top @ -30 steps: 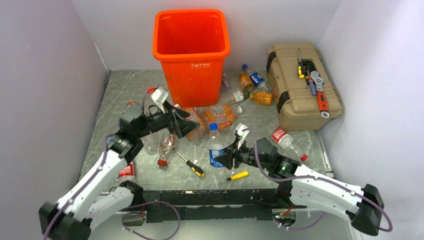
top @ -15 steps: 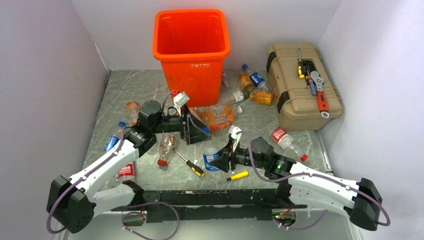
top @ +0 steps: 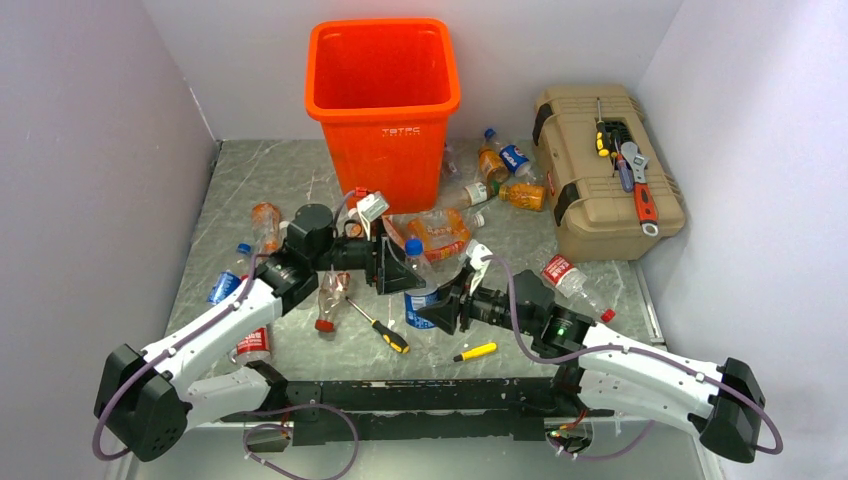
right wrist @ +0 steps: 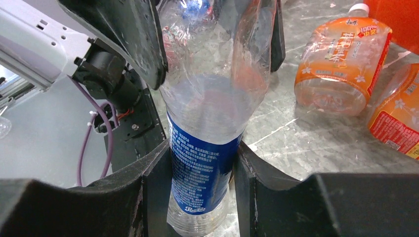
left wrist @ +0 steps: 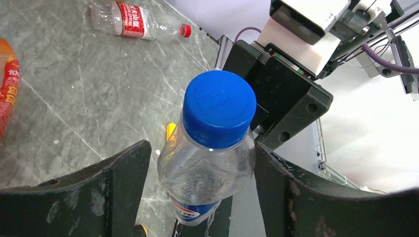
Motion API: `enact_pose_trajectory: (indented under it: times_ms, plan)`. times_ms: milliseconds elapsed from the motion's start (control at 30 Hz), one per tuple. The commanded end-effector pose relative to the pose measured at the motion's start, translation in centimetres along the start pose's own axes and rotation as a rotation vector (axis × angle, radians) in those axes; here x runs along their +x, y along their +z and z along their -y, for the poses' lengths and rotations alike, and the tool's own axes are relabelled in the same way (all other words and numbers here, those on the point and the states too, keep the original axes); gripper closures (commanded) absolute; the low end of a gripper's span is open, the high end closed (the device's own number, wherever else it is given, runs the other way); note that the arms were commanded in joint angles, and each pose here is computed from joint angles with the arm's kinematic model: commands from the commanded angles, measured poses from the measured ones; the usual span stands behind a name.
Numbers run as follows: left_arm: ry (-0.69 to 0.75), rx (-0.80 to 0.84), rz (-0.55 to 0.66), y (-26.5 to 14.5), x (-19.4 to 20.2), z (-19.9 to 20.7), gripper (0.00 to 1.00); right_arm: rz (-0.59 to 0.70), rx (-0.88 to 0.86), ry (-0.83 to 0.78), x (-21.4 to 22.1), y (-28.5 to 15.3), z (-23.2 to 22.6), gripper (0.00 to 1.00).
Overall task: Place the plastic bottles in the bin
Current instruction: Place the plastic bottle in the trash bin.
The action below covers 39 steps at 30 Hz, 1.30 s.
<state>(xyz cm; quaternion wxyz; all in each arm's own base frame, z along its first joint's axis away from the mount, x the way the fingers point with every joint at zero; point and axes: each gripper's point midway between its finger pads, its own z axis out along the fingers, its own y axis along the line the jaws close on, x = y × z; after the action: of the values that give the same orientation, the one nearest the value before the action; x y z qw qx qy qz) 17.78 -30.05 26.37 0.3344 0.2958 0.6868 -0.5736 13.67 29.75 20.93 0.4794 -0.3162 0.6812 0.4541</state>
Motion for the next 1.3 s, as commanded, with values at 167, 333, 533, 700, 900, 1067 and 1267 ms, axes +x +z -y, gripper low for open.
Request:
enact_pose_trajectory:
  times_ms: [167,333,533,700,900,1067,1267]
  plan:
    - [0.030,0.062,-0.001,0.4,-0.6,1.2,0.51,0.098,-0.045,-0.008,-4.2,0.4,-1.6,0.51]
    - [0.047,0.081,0.017,0.3,-1.0,1.8,0.69,0.072,-0.047,0.011,-3.8,0.3,-1.7,0.16]
    - [0.105,0.135,0.070,-0.5,-2.0,3.7,0.74,0.060,-0.074,0.047,-2.8,-0.4,-2.2,0.00]
    - [0.152,0.208,0.127,-1.3,-3.3,6.0,0.75,0.039,-0.101,0.072,-1.6,-0.6,-2.4,0.00]
    - [0.134,0.247,0.160,-1.4,-4.3,7.1,0.76,0.059,-0.085,0.083,-1.9,0.2,-2.1,0.07]
    - [0.119,0.217,0.163,-1.4,-4.7,6.9,0.39,0.094,-0.112,0.067,-2.8,0.2,-2.6,0.38]
    - [0.156,0.075,0.283,-2.7,-7.5,6.7,0.01,0.084,-0.099,0.053,-2.2,-0.2,-2.3,0.55]
